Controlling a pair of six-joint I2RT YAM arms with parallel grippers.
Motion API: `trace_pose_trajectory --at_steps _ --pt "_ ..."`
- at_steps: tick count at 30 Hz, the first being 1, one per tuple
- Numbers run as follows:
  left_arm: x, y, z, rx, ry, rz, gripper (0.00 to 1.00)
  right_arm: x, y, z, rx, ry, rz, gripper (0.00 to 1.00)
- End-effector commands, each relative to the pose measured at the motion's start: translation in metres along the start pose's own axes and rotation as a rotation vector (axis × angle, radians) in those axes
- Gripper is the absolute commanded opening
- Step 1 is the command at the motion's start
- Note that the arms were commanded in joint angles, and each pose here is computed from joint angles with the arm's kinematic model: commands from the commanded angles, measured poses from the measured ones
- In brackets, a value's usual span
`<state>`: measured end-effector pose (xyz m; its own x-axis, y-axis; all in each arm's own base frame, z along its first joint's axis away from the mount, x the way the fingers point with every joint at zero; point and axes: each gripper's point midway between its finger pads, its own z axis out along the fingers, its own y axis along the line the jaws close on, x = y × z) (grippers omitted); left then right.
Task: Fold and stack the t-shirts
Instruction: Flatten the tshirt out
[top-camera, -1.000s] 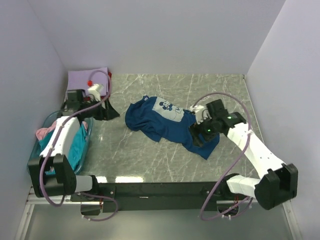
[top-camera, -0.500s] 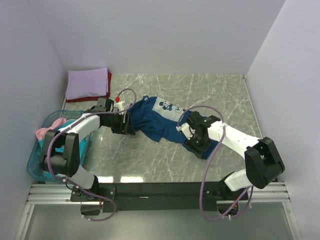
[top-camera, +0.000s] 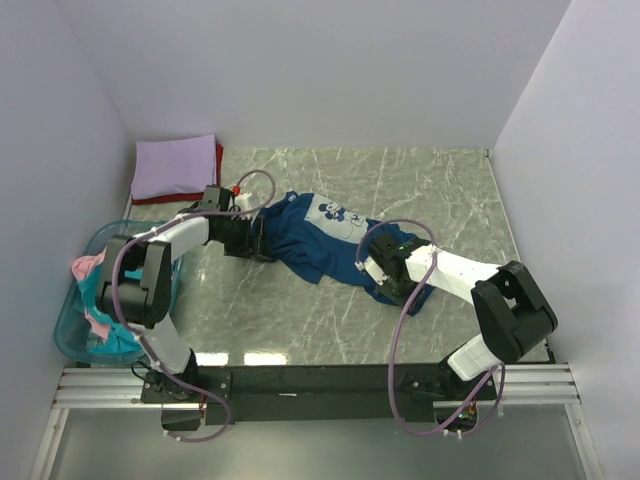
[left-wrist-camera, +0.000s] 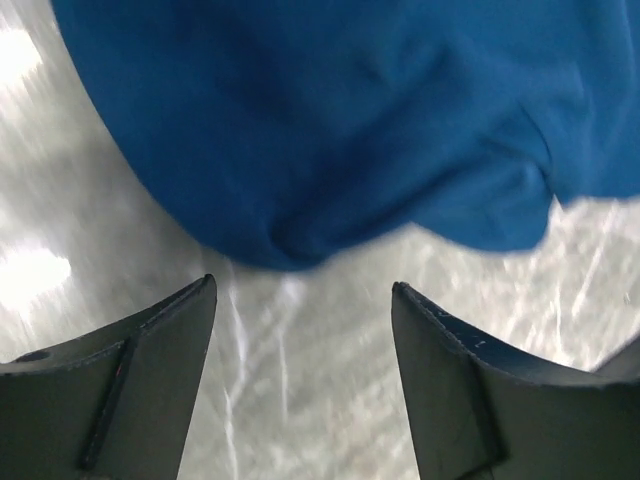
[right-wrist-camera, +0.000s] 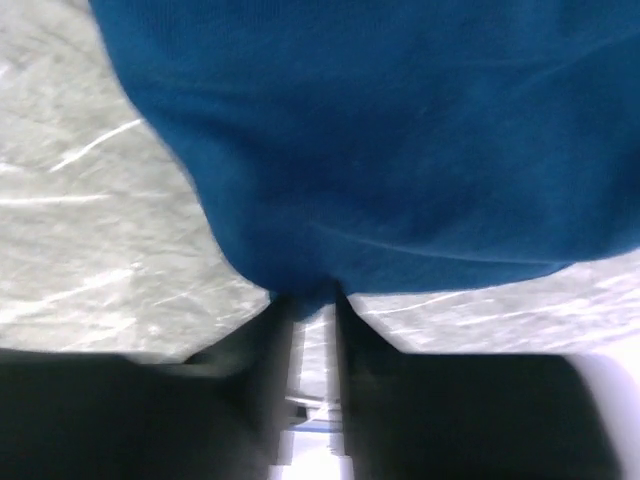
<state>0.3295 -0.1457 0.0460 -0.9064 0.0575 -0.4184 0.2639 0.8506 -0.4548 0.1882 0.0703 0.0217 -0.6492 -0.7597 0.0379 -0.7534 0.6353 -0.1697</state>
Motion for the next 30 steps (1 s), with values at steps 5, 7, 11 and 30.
trace_pose_trajectory --at_steps 5,7,11,30 --pt "-0.037 0.006 0.025 -0.013 -0.020 -0.008 0.53 -0.008 -0.028 -0.017 0.149 -0.076 0.041 0.00" --pt "-0.038 0.005 0.022 0.001 -0.001 0.002 0.32 -0.007 -0.037 -0.028 0.176 -0.112 0.059 0.00" --pt "-0.046 0.013 -0.020 -0.017 -0.041 0.001 0.01 0.002 -0.052 -0.061 0.221 -0.194 0.092 0.00" --pt "-0.073 0.014 -0.152 -0.204 0.019 0.339 0.00 0.002 -0.088 -0.113 0.220 -0.317 -0.118 0.00"
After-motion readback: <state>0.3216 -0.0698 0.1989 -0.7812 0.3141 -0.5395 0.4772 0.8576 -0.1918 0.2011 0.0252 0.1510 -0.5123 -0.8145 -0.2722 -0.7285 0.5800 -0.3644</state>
